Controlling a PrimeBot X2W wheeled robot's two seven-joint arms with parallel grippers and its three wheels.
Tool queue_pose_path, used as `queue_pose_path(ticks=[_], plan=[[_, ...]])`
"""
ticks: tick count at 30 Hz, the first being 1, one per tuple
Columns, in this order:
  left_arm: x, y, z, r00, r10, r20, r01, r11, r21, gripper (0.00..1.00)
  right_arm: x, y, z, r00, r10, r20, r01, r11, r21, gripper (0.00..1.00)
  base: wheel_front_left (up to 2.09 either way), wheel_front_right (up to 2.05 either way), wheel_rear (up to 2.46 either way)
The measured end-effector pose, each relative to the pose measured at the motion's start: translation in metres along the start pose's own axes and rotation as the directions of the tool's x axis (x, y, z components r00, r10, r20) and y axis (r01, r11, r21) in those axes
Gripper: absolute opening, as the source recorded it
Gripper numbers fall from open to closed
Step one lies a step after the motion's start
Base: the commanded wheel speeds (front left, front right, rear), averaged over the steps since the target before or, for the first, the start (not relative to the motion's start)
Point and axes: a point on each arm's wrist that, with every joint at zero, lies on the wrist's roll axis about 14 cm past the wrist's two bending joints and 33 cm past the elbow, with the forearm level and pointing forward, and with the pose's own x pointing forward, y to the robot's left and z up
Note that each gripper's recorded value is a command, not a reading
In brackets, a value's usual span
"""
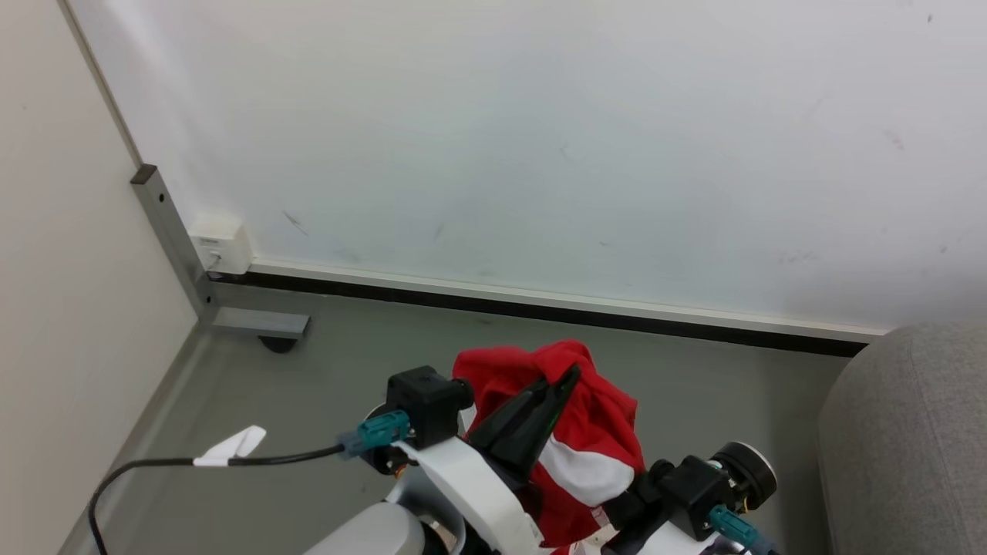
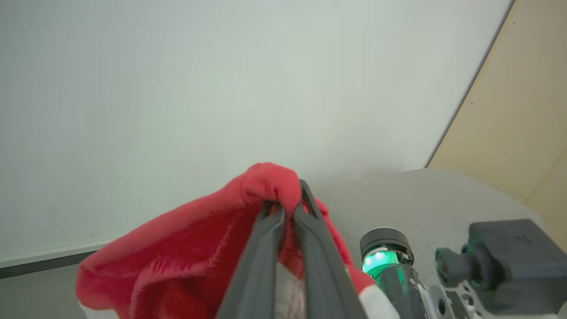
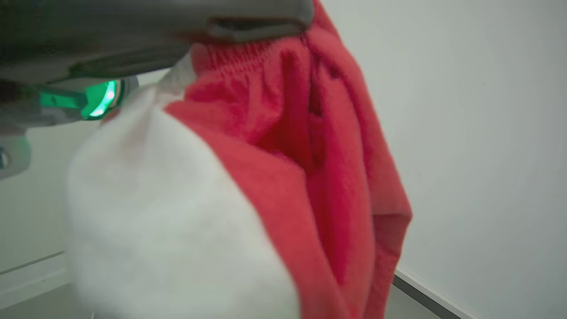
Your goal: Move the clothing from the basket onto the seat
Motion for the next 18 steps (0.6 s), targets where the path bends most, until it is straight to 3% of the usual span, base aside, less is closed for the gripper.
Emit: queue_pose_path(ticks=[5,10,15,16,17,18], plan=[[-0.005,0.013,-0.001,0.999,0.048,-0.002,-0.048,0.999,-0.001,0.00,-0.006,-0.005,0.002,0.999,-0.043,0.021,0.041,0.996,0.081,0.00,0.00,0.00,0.00],[-0.008,0.021,-0.003,0.998,0.068,-0.007,-0.068,0.998,-0.010,0.00,-0.021,-0.019,0.017,0.987,-0.136,0.089,0.116,0.971,0.207,0.00,0.00,0.00,0.00],[-0.002,0.002,-0.011,1.000,-0.005,-0.025,0.004,0.999,-0.043,0.00,-0.030,-0.029,0.029,0.972,-0.191,0.136,0.150,0.952,0.268,0.00,0.00,0.00,0.00],[0.000,0.000,-0.011,1.000,-0.013,-0.024,0.012,0.999,-0.050,0.27,-0.032,-0.032,0.031,0.969,-0.203,0.141,0.159,0.949,0.273,0.00,0.00,0.00,0.00],[0.002,-0.003,-0.011,1.000,-0.023,-0.020,0.022,0.998,-0.054,0.82,-0.033,-0.035,0.032,0.966,-0.215,0.145,0.168,0.945,0.279,0.00,0.00,0.00,0.00],[0.004,-0.005,-0.010,0.999,-0.032,-0.013,0.032,0.998,-0.059,1.00,-0.035,-0.039,0.034,0.962,-0.228,0.150,0.179,0.942,0.284,0.00,0.00,0.00,0.00]])
